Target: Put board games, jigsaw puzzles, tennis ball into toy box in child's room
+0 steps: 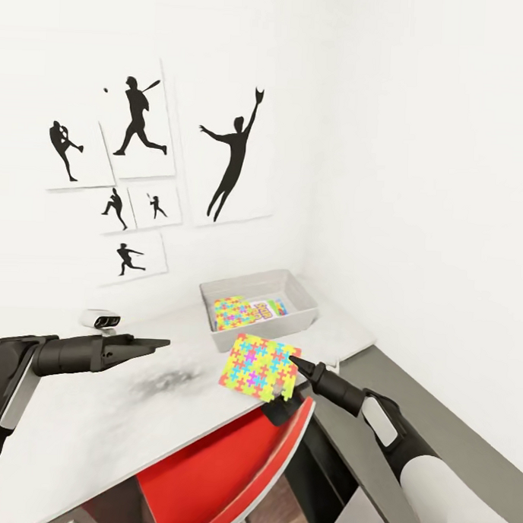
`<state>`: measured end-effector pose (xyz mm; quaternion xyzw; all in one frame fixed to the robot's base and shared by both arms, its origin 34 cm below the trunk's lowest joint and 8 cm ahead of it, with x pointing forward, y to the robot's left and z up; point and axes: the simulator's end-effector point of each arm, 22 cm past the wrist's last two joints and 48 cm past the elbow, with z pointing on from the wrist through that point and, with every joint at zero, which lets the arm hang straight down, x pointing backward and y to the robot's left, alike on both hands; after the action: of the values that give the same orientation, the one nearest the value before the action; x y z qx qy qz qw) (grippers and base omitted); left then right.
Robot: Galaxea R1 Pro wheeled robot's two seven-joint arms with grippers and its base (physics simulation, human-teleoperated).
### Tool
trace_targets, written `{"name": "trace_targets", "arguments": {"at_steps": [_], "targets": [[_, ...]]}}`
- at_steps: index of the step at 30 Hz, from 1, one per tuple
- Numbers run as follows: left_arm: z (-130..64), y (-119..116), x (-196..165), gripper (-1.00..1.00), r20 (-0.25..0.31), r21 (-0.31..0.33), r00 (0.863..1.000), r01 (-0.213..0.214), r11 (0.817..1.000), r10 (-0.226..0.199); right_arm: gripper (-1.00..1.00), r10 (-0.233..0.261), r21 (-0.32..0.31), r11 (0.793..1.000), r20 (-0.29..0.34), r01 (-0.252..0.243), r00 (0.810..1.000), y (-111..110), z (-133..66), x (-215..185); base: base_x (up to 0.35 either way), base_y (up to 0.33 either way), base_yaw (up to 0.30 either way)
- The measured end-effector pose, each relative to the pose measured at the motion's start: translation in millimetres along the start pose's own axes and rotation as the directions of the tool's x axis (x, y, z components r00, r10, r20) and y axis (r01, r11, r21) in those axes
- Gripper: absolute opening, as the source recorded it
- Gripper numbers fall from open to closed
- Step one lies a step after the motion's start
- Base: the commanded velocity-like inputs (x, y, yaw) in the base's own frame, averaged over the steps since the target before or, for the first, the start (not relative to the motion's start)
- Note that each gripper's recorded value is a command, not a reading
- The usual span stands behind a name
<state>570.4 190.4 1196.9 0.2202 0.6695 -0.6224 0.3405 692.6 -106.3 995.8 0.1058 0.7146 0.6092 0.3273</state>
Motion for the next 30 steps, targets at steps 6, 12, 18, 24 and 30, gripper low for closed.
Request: {"name": "trace_targets", "arguments": {"at_steps": [6,12,18,24,30], "targets": [[0.0,-0.2,0.2,1.0,0.0,0.0,1.0,0.0,1.0,0.0,-1.0,-0.004,0.001,1.0,0.003,0.004,1.0,-0.4,-2.1,-2.0,0.061,0.053,0.018],[0.1,1.6,0.9,1.0,-0.001,0.0,1.0,0.003,1.0,-0.003,-1.0,-0.001,0.004,1.0,0.003,0.001,1.0,-2.9,-2.5,-1.8,0.102,0.071,-0.025],[0.4,4.8,2.3,1.0,-0.002,-0.001,1.0,0.009,1.0,-0.009,-1.0,0.004,0.008,1.0,0.002,-0.004,1.0,-6.7,-2.4,-0.5,0.015,0.046,-0.091],[0.6,7.8,3.8,1.0,-0.002,-0.001,1.0,0.017,1.0,-0.017,-1.0,0.01,0.012,1.0,0.0,-0.01,1.0,-10.6,-2.3,1.1,0.035,0.063,-0.099],[0.6,8.8,4.4,1.0,-0.002,-0.002,1.0,0.019,1.0,-0.019,-1.0,0.012,0.011,1.0,0.0,-0.012,1.0,-11.5,-2.7,1.2,0.124,0.007,-0.03]]}}
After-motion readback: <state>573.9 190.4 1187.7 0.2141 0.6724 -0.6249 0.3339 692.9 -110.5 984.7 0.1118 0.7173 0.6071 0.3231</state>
